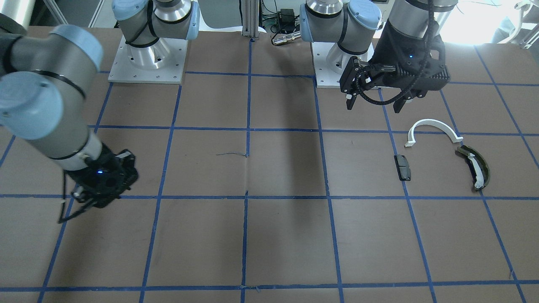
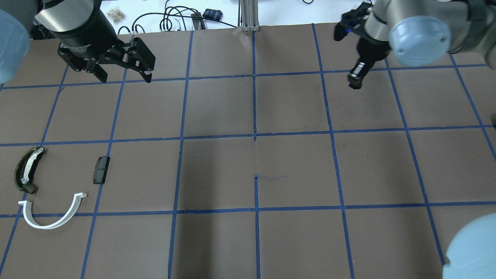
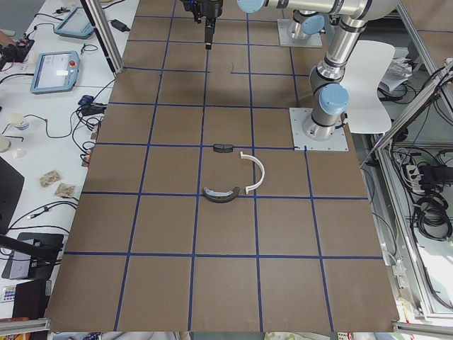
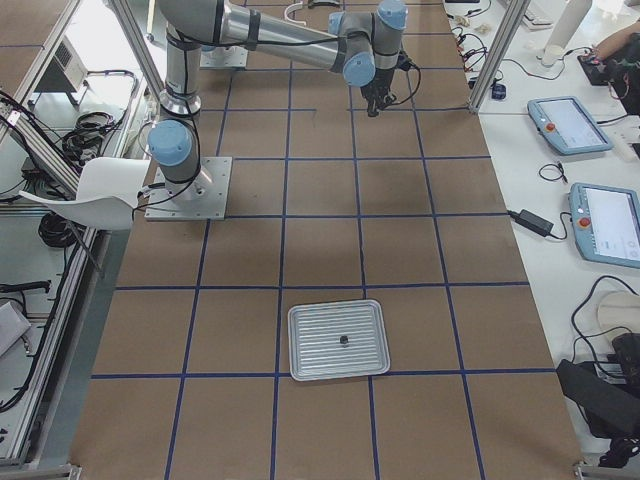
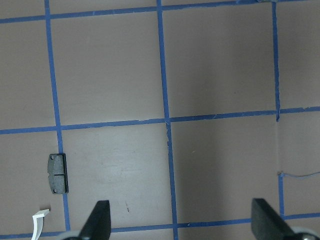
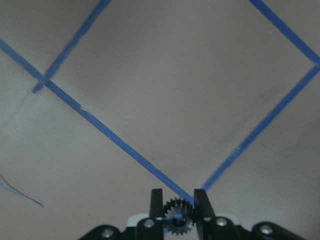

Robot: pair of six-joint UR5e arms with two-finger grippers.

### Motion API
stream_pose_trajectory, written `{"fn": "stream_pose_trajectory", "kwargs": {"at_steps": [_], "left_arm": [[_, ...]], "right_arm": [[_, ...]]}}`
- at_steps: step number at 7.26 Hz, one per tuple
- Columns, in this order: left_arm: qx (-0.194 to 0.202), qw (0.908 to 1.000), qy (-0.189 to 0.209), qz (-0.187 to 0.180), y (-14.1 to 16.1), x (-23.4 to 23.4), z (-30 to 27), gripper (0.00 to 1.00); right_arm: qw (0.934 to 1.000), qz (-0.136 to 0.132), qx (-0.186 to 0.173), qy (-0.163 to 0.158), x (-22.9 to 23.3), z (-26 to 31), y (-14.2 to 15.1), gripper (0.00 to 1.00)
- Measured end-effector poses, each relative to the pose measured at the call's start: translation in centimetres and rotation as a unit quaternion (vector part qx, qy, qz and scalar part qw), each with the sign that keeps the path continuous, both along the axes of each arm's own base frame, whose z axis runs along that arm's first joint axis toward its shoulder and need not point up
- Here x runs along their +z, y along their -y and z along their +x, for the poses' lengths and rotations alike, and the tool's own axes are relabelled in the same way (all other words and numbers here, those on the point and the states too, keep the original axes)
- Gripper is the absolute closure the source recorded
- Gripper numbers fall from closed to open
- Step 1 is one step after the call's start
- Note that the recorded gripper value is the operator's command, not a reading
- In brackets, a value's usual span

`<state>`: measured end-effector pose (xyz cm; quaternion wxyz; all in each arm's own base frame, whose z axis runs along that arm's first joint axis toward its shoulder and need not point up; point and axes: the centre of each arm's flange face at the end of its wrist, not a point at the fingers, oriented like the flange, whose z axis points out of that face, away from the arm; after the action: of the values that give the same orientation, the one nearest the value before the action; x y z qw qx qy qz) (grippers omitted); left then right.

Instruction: Place bearing gear from tray to pile

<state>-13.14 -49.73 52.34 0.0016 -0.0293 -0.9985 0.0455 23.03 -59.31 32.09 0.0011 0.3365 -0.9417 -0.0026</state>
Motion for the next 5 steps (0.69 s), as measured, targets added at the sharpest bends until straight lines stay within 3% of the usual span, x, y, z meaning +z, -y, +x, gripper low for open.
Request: {"fn": "stream_pose_trajectory", "kwargs": {"at_steps": [2, 3, 4, 5], "left_arm": [[0.0, 1.0, 0.0, 0.0, 0.0, 0.0, 0.0, 0.0], [0.0, 1.0, 0.0, -0.001, 0.0, 0.1, 0.0, 0.0], [0.0, 1.0, 0.0, -0.001, 0.0, 0.1, 0.0, 0.0], [0.0, 1.0, 0.0, -0.001, -0.1, 0.1, 0.0, 0.0]], "right_arm": [[0.9984, 0.005, -0.054, 0.015, -4.4, 9.2, -2.3, 0.95], [0.9964, 0.017, -0.075, 0.034, -7.3, 12.2, -3.2, 0.84], [0.9952, 0.02, -0.085, 0.044, -9.5, 13.8, -3.9, 0.09], [0.995, 0.017, -0.087, 0.047, -10.7, 14.3, -4.4, 0.0]]}}
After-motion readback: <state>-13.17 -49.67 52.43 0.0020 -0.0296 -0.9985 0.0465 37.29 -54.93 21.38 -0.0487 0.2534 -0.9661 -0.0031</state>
